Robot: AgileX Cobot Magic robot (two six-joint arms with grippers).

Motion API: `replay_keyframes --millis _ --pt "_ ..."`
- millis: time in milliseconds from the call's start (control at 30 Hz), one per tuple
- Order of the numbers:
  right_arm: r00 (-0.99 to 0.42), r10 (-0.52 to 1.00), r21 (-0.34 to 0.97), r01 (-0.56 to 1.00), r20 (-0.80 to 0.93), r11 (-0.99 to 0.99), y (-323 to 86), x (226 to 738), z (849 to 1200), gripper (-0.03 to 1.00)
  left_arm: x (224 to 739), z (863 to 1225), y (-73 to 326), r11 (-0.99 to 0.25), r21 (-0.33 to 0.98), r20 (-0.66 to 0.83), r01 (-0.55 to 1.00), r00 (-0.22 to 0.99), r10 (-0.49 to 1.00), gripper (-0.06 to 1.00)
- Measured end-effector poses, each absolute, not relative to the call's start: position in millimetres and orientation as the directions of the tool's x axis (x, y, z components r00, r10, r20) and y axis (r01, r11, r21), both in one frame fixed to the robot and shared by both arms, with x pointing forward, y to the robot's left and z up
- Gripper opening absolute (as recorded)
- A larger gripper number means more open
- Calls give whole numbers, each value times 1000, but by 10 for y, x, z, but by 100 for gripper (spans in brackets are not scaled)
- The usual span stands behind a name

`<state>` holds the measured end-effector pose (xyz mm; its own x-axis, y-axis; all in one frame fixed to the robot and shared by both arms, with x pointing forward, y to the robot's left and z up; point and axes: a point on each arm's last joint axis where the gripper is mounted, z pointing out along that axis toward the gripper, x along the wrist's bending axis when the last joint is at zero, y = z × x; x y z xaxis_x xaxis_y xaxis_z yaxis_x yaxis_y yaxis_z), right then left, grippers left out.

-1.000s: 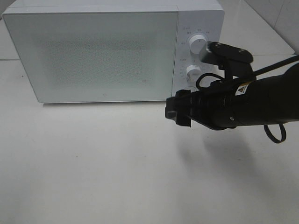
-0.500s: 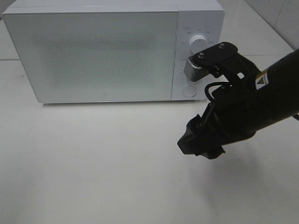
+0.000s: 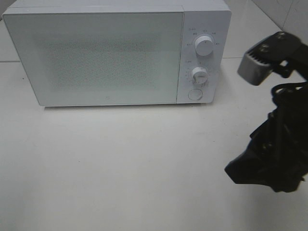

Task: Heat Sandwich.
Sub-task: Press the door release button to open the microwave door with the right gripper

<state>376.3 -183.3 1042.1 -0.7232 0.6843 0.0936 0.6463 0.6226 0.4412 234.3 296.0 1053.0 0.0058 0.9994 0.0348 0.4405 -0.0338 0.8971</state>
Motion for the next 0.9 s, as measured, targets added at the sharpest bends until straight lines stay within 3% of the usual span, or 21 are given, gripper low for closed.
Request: replay_keyframes --millis 467,900 --pt "-708 705 690 530 40 493 -2390 3000 10973 74 2343 10530 2960 -34 897 35 441 6 999 97" --pt "-336 941 842 496 -41 214 -3001 2389 11036 74 2343 10530 2960 -34 897 35 441 6 999 97"
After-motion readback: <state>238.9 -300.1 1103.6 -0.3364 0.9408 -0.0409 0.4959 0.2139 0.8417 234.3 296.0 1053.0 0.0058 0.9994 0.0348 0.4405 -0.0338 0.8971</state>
